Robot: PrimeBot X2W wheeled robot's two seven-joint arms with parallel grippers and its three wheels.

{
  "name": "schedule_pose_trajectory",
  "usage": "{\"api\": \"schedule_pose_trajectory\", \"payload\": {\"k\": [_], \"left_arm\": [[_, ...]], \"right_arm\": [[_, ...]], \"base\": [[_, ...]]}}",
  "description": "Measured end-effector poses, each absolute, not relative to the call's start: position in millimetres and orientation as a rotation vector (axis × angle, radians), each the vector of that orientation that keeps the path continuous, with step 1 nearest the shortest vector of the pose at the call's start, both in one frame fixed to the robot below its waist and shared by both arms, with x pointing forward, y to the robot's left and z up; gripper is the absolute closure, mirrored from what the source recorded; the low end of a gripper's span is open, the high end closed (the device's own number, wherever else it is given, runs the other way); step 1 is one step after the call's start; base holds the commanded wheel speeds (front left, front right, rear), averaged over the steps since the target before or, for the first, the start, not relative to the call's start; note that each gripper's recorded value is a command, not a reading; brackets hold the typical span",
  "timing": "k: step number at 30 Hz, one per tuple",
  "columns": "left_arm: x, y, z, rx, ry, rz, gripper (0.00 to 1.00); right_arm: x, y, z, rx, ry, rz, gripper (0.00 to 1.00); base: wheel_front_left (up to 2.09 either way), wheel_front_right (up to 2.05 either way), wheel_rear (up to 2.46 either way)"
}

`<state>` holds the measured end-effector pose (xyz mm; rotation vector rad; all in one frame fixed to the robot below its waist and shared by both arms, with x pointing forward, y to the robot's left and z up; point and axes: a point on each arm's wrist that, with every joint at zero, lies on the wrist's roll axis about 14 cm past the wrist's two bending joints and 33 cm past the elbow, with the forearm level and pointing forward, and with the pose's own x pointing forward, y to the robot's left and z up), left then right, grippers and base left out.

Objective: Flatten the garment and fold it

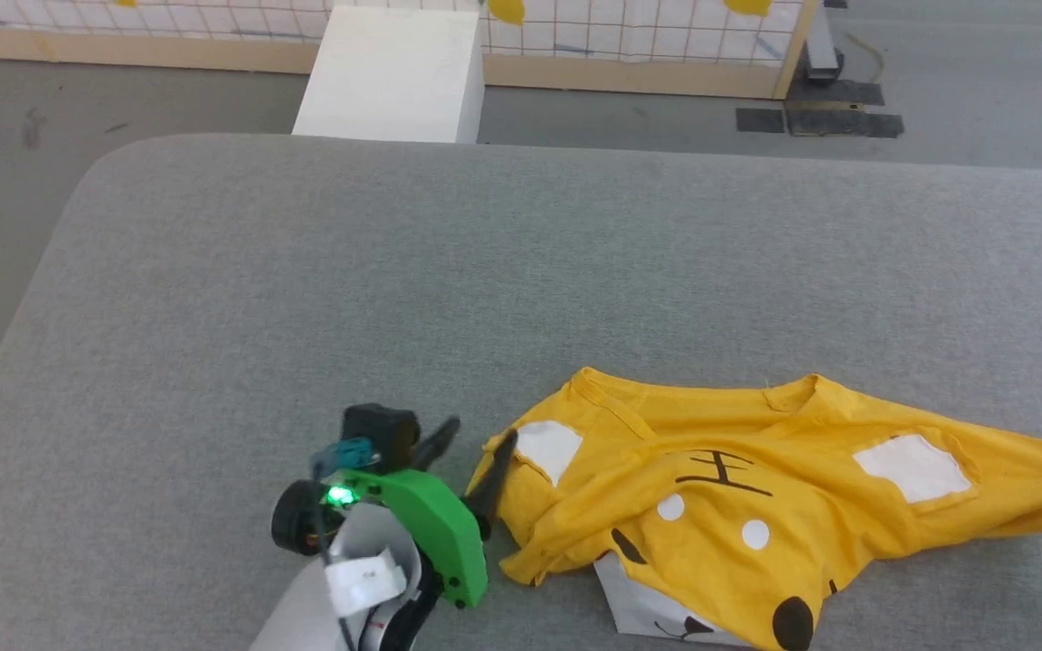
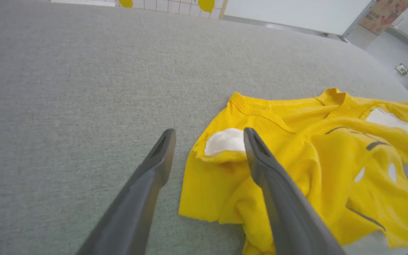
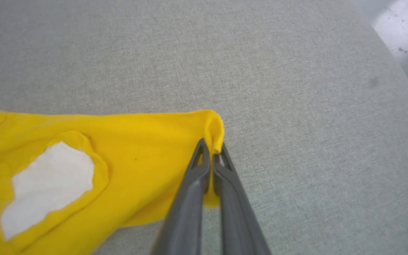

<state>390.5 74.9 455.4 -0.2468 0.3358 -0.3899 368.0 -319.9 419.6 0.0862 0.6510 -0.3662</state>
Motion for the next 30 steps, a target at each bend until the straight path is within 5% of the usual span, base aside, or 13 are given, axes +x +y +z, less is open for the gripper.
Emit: {"api": "schedule_pose_trajectory", "payload": {"k": [5,14,17,23,30], "left_arm": [[367.2,60.5,408.2,-0.140,0.671,-0.490,0.00],[355.7,54.3,383.4,-0.072,0.859,-0.521,0.00],[356.3,52.4,381.3,-0.052,0.881,-0.531,1.00],[376.0,54.8,398.7,-0.046,0.771,-0.536,1.00],[447.7,71.3,485.4,-0.047,0.445,-0.523,1.00]], "right_arm": [[357.2,-321.9,420.4,0.104,0.647,-0.378,1.00],[353.8,-318.4,412.8,0.115,0.666,-0.370,1.00],[355.7,-313.7,411.5,0.117,0.667,-0.354,1.00],[367.9,-296.4,419.5,0.112,0.636,-0.291,1.00],[411.0,-277.1,471.7,0.011,0.508,-0.164,1.00]], "base": [[0.00,0.00,0.00],[0.00,0.00,0.00],[0.00,0.00,0.00],[0.00,0.00,0.00],[0.00,0.00,0.00]]}}
